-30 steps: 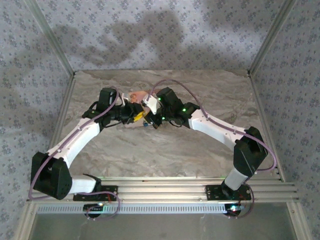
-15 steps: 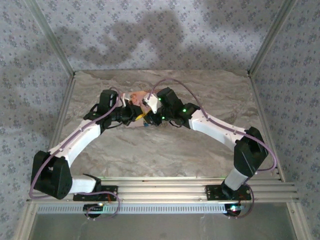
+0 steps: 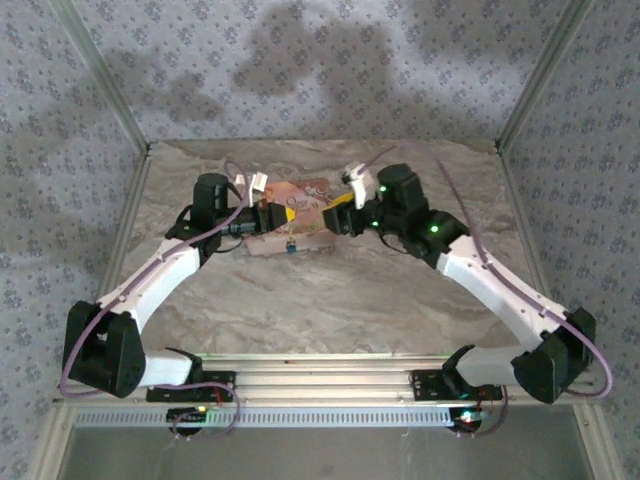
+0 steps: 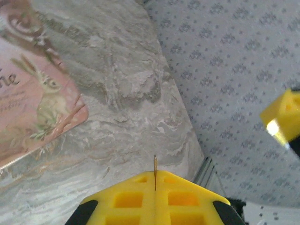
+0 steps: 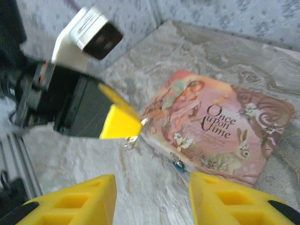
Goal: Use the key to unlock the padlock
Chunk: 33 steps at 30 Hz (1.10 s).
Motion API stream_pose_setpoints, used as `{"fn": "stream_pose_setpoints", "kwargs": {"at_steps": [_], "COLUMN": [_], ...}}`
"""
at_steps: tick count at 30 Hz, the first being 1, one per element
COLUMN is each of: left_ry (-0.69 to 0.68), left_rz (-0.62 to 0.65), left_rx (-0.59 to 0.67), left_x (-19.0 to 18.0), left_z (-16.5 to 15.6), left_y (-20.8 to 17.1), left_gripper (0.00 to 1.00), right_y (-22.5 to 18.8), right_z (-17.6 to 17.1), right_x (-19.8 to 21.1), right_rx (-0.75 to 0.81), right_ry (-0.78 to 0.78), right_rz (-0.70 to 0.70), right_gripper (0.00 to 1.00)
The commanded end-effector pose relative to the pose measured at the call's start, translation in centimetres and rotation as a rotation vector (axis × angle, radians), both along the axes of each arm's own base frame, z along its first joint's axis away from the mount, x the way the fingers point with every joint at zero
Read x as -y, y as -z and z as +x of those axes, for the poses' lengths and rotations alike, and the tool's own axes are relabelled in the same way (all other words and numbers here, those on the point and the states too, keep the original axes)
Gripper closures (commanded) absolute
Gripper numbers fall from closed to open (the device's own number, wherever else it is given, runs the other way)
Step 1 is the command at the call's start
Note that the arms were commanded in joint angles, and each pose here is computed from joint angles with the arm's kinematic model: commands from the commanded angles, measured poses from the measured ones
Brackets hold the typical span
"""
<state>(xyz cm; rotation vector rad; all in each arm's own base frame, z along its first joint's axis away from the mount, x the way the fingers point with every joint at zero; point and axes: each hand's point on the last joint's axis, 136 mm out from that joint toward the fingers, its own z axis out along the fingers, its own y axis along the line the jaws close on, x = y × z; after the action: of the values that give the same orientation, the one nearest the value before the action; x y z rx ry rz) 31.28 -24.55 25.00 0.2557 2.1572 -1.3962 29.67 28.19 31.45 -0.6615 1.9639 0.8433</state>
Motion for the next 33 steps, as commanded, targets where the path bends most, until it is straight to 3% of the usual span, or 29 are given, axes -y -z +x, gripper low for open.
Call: {"fn": "stream_pose_setpoints", "kwargs": {"at_steps": [1, 5, 12, 19, 28, 33], "left_ry": [0.132, 0.205, 0.362, 0.498, 0.532, 0.542], "left_rz": [-0.014, -0.005, -0.023, -0.028, -0.031, -0.031], "left_rx": [0.261, 0.312, 0.397, 0.440, 0.432, 0.417], "left_x": [0.7, 1.0, 1.8, 2.1, 2.4, 2.5], "left_z": [-1.3, -2.4, -5.1, -7.6, -7.8, -7.8], "left_y": [-4.8, -5.9, -7.9, -8.3, -8.1, -7.8], "left_gripper": [1.00, 1.00, 1.00, 1.00, 1.00, 1.00], "right_y": [-1.1, -2.3, 0.8, -1.5, -2.8, -3.7], "right_z": [-0.6, -1.0, -1.3, -1.5, -2.6, -3.1], "right_x": [0.4, -0.2, -1.5, -2.4, -5.2, -6.6], "right_rx": [-0.134, -0.147, -0.188, -0.167, -0.217, -0.222], "right_ry": [-0.014, -0.073, -0.110, -0.171, -0.303, -0.351], "right_rz": [0.143, 0.208, 0.243, 0.309, 0.362, 0.369], "right_gripper": [0.58, 0.58, 0.59, 0.61, 0.66, 0.74]}}
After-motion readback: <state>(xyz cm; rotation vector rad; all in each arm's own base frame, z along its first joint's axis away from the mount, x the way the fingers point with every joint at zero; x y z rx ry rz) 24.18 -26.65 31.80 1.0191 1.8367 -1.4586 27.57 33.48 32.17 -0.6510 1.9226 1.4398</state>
